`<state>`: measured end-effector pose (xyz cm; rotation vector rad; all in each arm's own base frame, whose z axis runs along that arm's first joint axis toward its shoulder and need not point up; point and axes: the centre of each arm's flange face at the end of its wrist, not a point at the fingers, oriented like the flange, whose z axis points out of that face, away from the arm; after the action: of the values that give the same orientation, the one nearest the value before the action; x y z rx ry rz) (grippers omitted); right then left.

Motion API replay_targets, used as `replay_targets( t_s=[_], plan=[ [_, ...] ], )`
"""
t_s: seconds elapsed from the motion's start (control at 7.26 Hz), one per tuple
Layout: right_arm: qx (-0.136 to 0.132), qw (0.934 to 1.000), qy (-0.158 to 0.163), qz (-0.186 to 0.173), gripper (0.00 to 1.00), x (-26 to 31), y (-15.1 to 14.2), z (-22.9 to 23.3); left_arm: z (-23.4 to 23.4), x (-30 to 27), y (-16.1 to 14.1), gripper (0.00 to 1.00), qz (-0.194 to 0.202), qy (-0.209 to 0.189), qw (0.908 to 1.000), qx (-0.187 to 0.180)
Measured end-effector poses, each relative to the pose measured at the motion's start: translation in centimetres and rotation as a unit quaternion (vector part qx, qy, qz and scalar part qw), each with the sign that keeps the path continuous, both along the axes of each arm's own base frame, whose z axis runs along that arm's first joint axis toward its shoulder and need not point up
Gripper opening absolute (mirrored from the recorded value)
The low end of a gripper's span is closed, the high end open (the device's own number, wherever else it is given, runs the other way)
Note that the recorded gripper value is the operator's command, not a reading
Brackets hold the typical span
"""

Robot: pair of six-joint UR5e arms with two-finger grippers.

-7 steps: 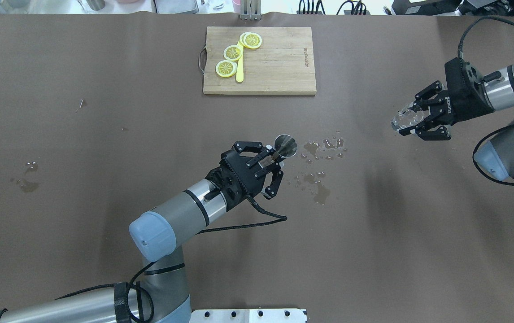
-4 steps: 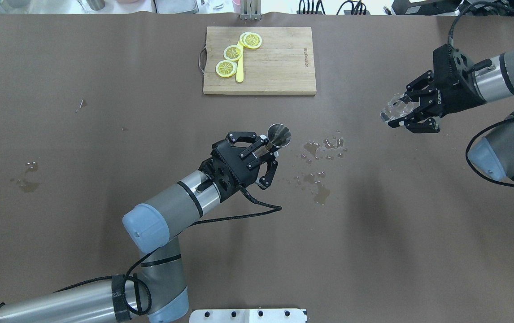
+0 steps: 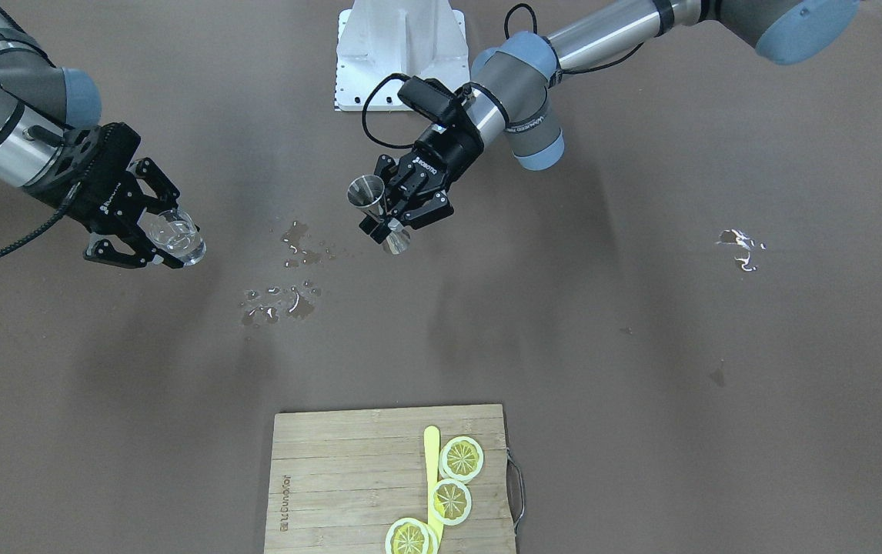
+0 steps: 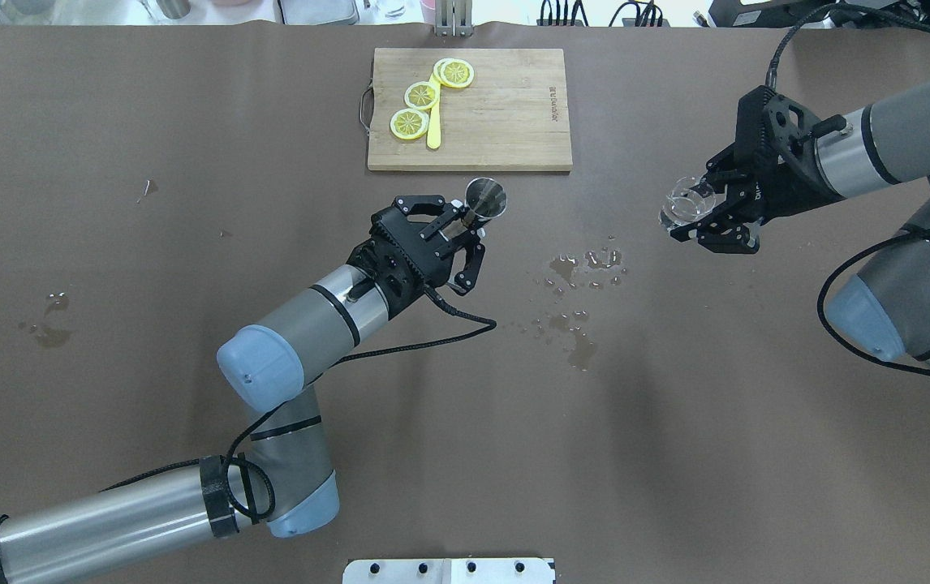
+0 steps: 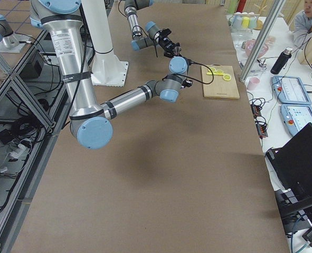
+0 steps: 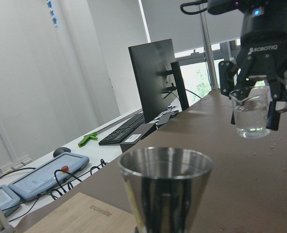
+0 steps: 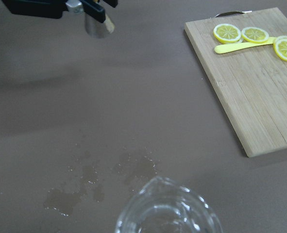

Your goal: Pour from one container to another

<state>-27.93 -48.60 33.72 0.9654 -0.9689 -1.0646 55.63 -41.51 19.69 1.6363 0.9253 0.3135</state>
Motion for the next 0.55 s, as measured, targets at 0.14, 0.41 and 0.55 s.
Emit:
replay_targets(
  t_s=[0.14, 0.41, 0.55],
  plan=[
    [-0.002, 1.0000, 0.005, 0.003, 0.00, 0.4, 0.7, -1.5, 0.3, -0.4, -1.1, 0.00, -0.008, -0.006, 0.9999, -0.004],
    [0.007, 1.0000, 0.005, -0.004, 0.00, 0.4, 1.9, -3.6, 0.3, -0.7, -1.8, 0.00, -0.013, -0.010, 0.9998, -0.009],
    [0.021, 0.9997, 0.006, -0.012, 0.00, 0.2, 2.2, -4.0, 0.0, -0.5, -2.0, 0.00, -0.013, -0.012, 0.9998, -0.012]
  ],
)
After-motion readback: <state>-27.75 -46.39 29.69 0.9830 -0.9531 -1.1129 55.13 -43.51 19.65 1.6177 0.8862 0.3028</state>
